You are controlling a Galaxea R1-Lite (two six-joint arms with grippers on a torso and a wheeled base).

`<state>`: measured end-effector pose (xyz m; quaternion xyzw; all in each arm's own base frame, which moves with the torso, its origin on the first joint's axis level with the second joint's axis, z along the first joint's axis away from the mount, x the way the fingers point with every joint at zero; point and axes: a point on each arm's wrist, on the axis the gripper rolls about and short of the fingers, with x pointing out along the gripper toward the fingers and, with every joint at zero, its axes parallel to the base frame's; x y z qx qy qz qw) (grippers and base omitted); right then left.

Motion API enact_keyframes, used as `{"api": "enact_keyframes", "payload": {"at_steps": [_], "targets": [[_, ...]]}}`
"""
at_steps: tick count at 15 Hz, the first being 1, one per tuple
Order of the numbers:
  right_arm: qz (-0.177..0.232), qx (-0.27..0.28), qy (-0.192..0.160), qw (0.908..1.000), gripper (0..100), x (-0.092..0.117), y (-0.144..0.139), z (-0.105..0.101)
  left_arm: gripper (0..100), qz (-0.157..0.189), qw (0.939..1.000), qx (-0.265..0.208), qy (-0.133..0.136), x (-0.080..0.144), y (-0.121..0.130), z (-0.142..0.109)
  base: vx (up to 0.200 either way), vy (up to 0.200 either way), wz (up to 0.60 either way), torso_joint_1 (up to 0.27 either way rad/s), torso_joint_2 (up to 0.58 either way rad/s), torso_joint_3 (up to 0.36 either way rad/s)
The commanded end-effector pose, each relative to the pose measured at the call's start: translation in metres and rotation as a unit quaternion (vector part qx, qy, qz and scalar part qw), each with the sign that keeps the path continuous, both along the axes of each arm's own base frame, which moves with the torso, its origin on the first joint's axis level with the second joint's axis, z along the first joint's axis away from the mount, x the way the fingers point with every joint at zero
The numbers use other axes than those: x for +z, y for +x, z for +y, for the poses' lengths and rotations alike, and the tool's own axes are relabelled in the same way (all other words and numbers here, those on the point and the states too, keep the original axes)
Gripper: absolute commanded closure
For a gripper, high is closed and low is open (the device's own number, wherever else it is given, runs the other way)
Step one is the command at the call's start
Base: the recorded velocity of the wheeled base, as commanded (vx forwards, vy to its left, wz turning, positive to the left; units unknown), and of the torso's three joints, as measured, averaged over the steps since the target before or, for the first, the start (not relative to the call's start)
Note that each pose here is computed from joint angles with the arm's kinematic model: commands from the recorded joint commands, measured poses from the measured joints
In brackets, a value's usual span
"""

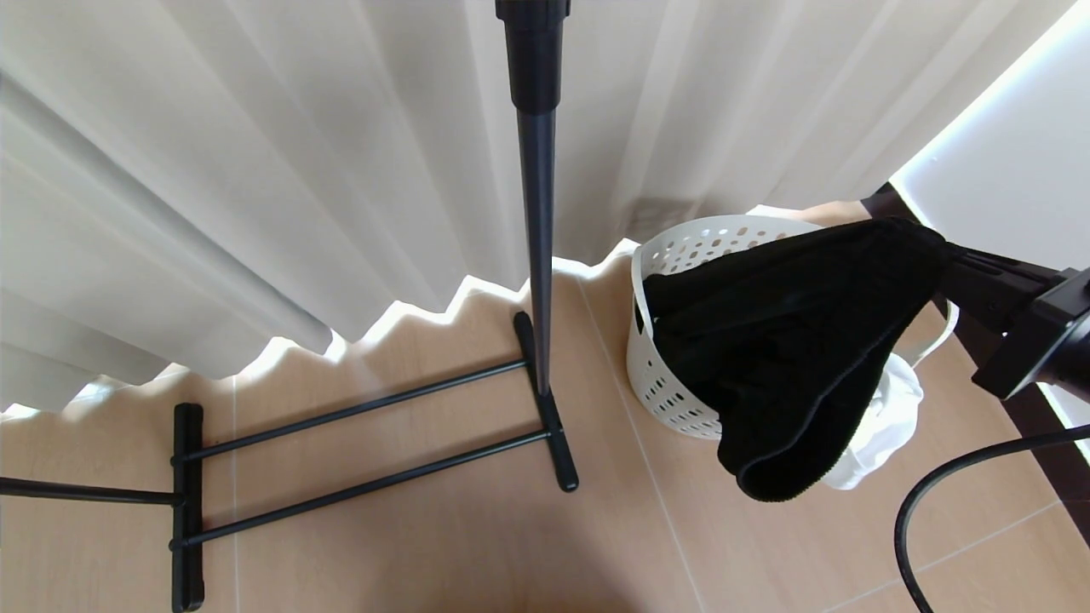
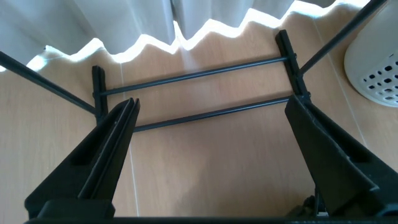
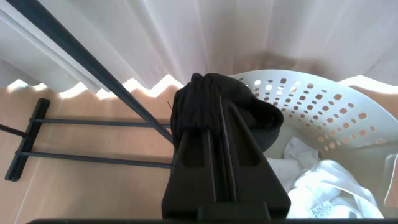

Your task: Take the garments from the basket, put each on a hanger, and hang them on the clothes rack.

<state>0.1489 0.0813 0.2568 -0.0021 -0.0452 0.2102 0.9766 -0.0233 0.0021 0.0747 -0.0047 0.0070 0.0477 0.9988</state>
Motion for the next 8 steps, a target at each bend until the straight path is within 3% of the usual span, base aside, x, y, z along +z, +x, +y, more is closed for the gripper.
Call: {"api": "enact_keyframes", "payload": {"at_steps": [1,5,8], "targets": [[-0.011,0.001,0.005,0.9999,100,0.0033,-0.0064,-0.0031,0,0.0,1.0,0.0,0.0,0.0,0.0001,0.0,0.0,0.0,0.0,0.0,0.0,0.0],[-0.01,-0.001,0.004,0.9999,100,0.0025,-0.0062,-0.0036,0,0.0,1.0,0.0,-0.001,0.0,0.0001,0.0,0.0,0.0,0.0,0.0,0.0,0.0],[-0.01,-0.001,0.004,0.9999,100,0.0025,-0.0062,-0.0036,0,0.0,1.0,0.0,-0.001,0.0,0.0001,0.0,0.0,0.0,0.0,0.002,0.0,0.146]]}}
